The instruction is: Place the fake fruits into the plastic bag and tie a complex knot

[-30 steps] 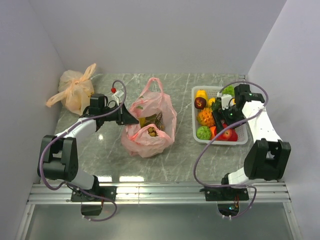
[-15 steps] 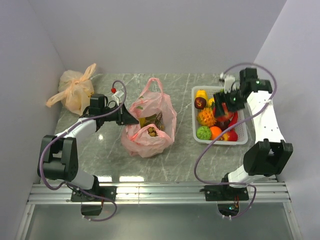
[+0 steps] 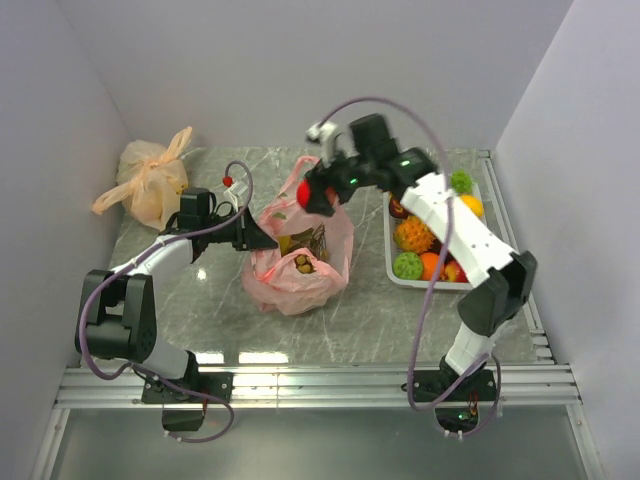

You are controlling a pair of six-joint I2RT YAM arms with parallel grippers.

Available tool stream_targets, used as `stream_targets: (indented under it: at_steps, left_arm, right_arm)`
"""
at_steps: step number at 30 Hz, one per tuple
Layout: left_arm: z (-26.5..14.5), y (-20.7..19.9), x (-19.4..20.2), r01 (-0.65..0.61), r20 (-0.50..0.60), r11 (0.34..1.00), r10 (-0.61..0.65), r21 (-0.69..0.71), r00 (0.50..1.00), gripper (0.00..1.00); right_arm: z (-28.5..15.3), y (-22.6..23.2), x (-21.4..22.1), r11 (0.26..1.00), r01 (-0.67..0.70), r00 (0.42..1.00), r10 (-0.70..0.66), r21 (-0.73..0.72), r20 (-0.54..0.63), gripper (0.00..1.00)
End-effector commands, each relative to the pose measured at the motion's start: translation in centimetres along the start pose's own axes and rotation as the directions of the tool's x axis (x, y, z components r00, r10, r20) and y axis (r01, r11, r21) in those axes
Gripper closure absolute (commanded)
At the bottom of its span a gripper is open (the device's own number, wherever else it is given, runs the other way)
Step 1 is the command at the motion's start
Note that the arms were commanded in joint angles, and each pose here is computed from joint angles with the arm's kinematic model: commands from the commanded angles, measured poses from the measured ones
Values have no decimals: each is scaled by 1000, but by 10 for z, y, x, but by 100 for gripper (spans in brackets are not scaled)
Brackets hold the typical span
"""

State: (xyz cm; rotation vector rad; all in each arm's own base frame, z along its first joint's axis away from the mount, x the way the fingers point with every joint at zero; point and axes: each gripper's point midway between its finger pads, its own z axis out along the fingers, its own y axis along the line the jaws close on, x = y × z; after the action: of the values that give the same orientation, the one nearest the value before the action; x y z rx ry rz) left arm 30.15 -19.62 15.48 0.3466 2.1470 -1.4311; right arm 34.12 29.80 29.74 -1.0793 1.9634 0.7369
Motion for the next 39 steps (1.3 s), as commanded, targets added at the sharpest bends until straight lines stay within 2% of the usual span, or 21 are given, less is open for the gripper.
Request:
stream_targets:
  at_steps: [1, 4, 6, 8, 11, 13, 21, 25, 26, 30, 34, 39]
  left_arm:
    - [-1, -12, -13, -44, 6, 998, 43, 42, 999, 100]
    - [-1, -13, -12, -25, 4, 999, 25, 47, 1000, 99]
    - [0, -12, -13, -27, 5, 999, 26, 42, 1000, 100]
    - [0, -10, -13, -23, 2, 999, 23, 41, 1000, 99]
    - [1, -9, -13, -20, 2, 999, 20, 39, 1000, 100]
    - [0, -10, -14, -26, 4, 999, 25, 38, 1000, 99]
    - [0, -9, -13, -39, 8, 999, 39, 31, 999, 100]
    - [-3, -11, -13, -38, 3, 999, 38, 20, 999, 100]
    - [-3, -11, -14, -41, 6, 999, 41, 20, 999, 100]
    - [-2, -10, -12, -24, 7, 999, 24, 25, 1000, 99]
    - [-1, -7, -13, -26, 0, 999, 26, 21, 1000, 99]
    - [-1, -7, -12, -29, -1, 999, 29, 22, 1000, 99]
  right_arm:
    - [45, 7, 20, 996, 47, 997, -43, 73, -62, 47]
    - [75, 26, 58, 995, 65, 985, -52, 71, -166, 47]
    - [85, 38, 74, 994, 78, 977, -62, 71, -203, 35]
    - [89, 46, 88, 994, 84, 968, -64, 73, -243, 16]
    - [80, 51, 79, 994, 77, 972, -59, 73, -228, 5]
    - [66, 54, 60, 993, 89, 979, -72, 83, -192, 2]
    - [-1, 44, -4, 996, 64, 998, -65, 64, 0, 0]
    - [-45, -2, -21, 989, -79, 990, 63, 124, 123, 2]
    - [-62, -36, -16, 972, -128, 985, 101, 198, 142, 3]
    - [-79, -115, 20, 887, -197, 980, 188, 418, 64, 9]
    - [-83, -164, 65, 820, -145, 971, 225, 554, -78, 12]
    - [-77, -191, 112, 830, -8, 942, 194, 558, -274, 14]
